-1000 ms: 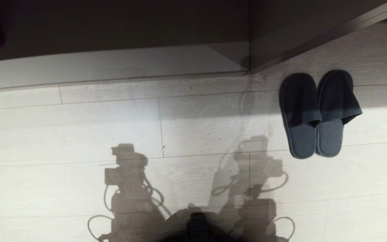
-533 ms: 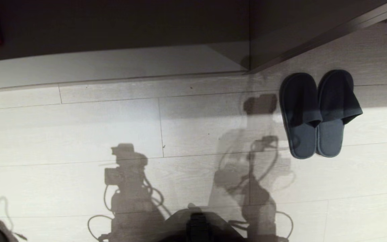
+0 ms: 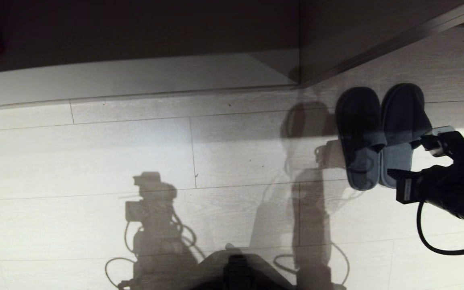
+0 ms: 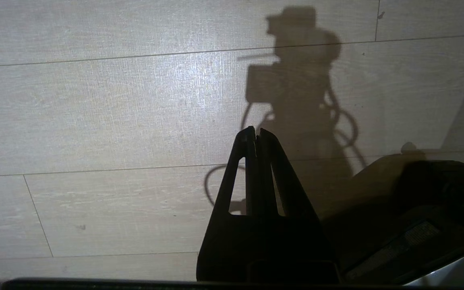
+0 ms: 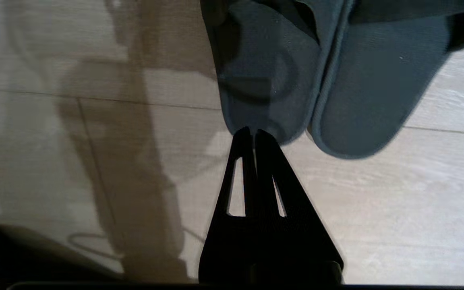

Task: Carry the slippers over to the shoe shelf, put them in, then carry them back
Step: Pick up the slippers on the floor

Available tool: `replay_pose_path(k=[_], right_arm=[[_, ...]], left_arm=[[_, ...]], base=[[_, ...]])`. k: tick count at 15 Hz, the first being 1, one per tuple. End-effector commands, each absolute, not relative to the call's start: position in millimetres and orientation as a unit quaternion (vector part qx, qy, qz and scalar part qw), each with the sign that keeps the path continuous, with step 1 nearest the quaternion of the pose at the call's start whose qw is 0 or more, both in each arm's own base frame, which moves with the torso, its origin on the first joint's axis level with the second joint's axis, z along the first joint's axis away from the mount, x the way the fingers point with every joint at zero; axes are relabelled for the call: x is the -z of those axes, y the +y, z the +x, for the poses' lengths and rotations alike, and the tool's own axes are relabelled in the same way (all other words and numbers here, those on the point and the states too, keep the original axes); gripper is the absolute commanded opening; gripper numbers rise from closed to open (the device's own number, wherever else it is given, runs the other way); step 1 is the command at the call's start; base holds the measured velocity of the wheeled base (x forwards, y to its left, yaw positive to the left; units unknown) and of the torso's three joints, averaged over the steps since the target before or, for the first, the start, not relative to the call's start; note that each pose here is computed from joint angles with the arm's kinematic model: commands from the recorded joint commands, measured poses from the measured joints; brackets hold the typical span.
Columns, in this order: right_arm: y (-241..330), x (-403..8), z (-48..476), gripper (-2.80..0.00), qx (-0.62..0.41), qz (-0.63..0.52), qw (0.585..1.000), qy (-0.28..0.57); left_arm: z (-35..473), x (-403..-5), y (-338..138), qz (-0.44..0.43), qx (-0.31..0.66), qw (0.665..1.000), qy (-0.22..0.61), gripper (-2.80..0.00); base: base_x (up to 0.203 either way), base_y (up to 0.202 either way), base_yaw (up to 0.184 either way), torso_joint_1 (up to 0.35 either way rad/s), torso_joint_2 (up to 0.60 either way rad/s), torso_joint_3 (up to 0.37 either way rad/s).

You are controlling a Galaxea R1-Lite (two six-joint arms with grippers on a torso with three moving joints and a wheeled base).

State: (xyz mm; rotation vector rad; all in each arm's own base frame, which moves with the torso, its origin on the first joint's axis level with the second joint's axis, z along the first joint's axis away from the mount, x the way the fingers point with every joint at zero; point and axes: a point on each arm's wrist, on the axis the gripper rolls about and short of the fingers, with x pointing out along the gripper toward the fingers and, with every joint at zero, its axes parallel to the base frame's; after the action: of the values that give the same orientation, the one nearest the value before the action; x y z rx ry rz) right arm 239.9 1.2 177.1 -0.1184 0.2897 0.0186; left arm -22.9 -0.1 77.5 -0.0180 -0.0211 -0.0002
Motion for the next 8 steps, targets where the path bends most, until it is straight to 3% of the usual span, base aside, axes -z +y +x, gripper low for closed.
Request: replay_pose_path(k=[1,8], right_arm=[[1.6,-150.7,275.2,0.00,-0.011,-0.065,0.987,0.145],[-0.7,-174.0,280.4,0.00,0.046,-0.097,0.993,0.055]], left_arm=[[-22.4,-75.5,-0.1,-0.009,0.000,1.000,-0.008,-2.80],[-22.3,-75.4,-0.1,-0.010,0.000,1.000,-0.007,-2.80]], base=[[0.000,0.000,0.000,0.000,0.00,0.000],[0.000,0.000,0.000,0.000,0.00,0.000]])
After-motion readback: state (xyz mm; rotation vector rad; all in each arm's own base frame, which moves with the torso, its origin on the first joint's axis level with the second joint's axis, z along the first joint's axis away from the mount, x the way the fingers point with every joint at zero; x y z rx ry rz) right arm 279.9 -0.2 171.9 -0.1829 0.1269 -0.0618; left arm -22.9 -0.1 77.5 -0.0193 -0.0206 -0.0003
